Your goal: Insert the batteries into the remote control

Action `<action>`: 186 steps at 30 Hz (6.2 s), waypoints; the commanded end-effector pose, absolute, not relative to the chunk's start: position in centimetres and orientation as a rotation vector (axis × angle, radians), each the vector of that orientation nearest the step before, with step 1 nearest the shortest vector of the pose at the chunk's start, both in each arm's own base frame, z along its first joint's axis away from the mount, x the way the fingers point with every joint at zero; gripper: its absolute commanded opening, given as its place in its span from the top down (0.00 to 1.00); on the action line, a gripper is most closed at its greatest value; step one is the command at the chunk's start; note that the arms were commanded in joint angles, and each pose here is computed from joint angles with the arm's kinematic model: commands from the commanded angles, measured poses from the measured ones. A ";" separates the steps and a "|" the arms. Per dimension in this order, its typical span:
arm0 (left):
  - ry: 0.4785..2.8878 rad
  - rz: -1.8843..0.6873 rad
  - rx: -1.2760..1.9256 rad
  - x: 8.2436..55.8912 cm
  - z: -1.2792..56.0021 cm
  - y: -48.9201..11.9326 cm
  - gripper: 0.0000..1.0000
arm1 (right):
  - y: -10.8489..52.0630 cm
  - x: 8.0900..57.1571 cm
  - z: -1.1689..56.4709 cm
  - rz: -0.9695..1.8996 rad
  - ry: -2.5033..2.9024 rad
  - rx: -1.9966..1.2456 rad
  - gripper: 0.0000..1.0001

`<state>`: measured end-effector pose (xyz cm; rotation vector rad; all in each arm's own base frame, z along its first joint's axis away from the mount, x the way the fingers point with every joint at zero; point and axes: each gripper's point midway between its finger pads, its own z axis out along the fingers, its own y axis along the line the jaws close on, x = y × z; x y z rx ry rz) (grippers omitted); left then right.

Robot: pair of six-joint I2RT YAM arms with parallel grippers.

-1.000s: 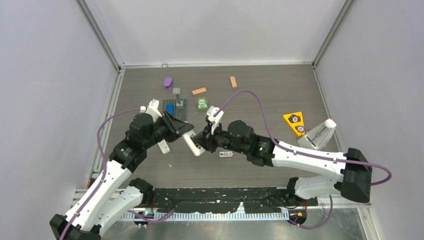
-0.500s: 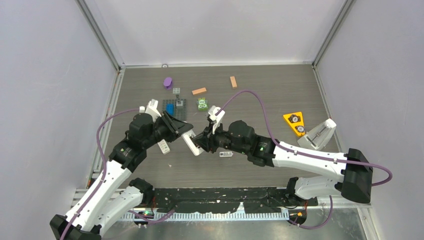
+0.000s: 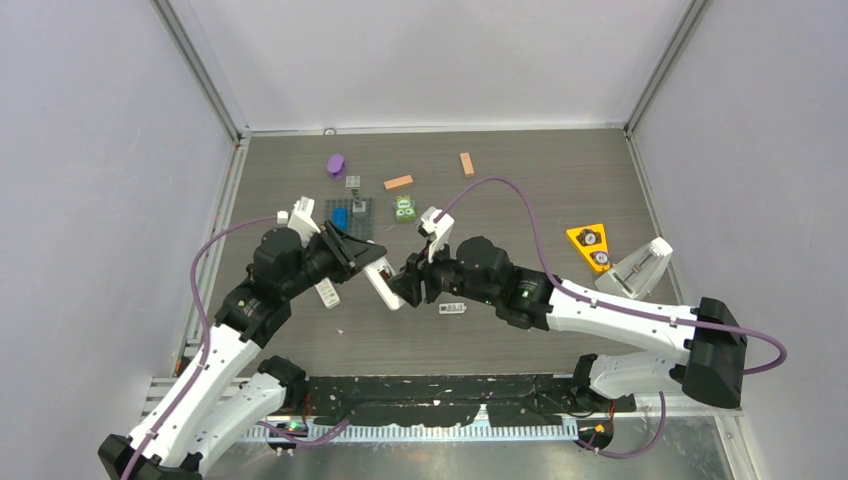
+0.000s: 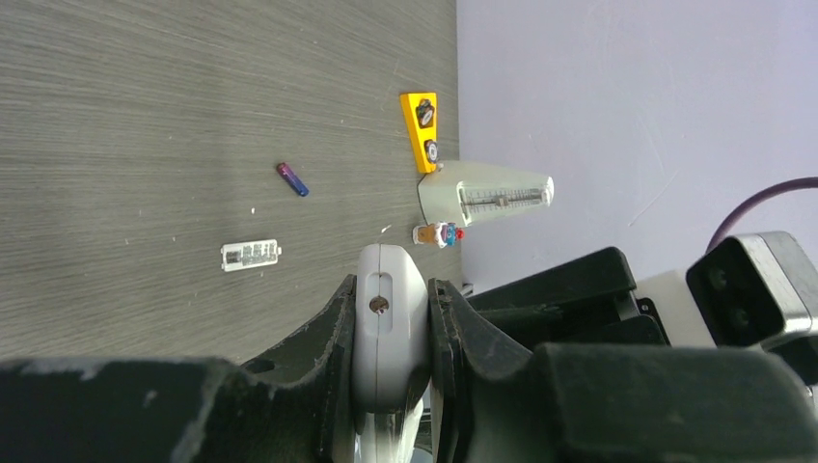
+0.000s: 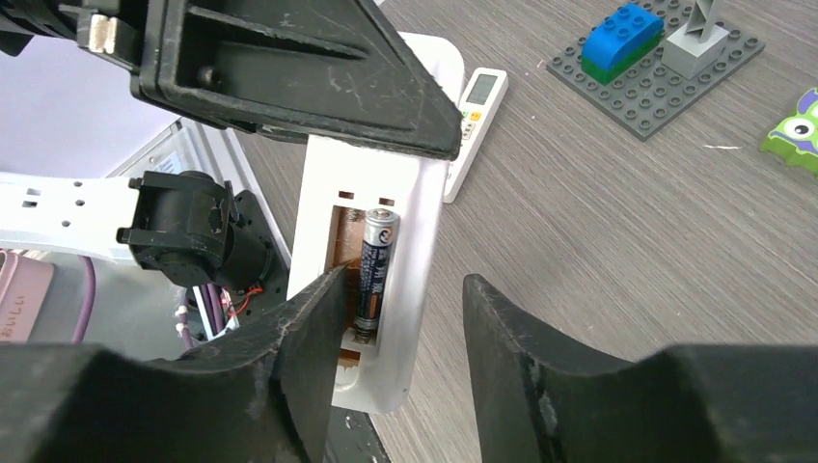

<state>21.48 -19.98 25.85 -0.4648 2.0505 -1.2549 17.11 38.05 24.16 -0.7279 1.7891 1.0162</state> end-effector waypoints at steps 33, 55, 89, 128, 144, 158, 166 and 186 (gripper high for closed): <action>1.801 -1.406 -0.202 20.9 30.8 -21.4 1.00 | 36.4 19.4 30.8 1.807 1.829 -0.178 0.13; 1.785 -1.414 -0.203 20.9 31.4 -21.3 1.00 | 38.0 19.5 28.3 1.816 1.967 -0.214 0.30; 1.817 -1.370 -0.253 21.3 30.9 -20.9 1.00 | 38.4 19.8 28.4 1.787 1.968 -0.273 0.15; 1.870 -1.349 -0.333 21.3 31.4 -20.4 1.00 | 38.1 19.3 24.9 1.636 2.062 -0.459 0.33; 1.925 -1.380 -0.434 21.4 31.3 -20.5 1.00 | 38.0 19.1 23.1 1.413 2.086 -0.588 0.33; 1.931 -1.460 -0.588 21.2 32.0 -19.9 1.00 | 37.9 18.4 21.8 1.157 2.068 -0.690 0.33; 1.910 -1.505 -0.646 20.9 32.6 -19.5 1.00 | 37.6 18.1 20.2 1.014 2.067 -0.737 0.33; 1.966 -1.497 -0.674 20.8 29.7 -19.4 1.00 | 37.2 18.0 22.8 0.881 1.932 -0.703 0.16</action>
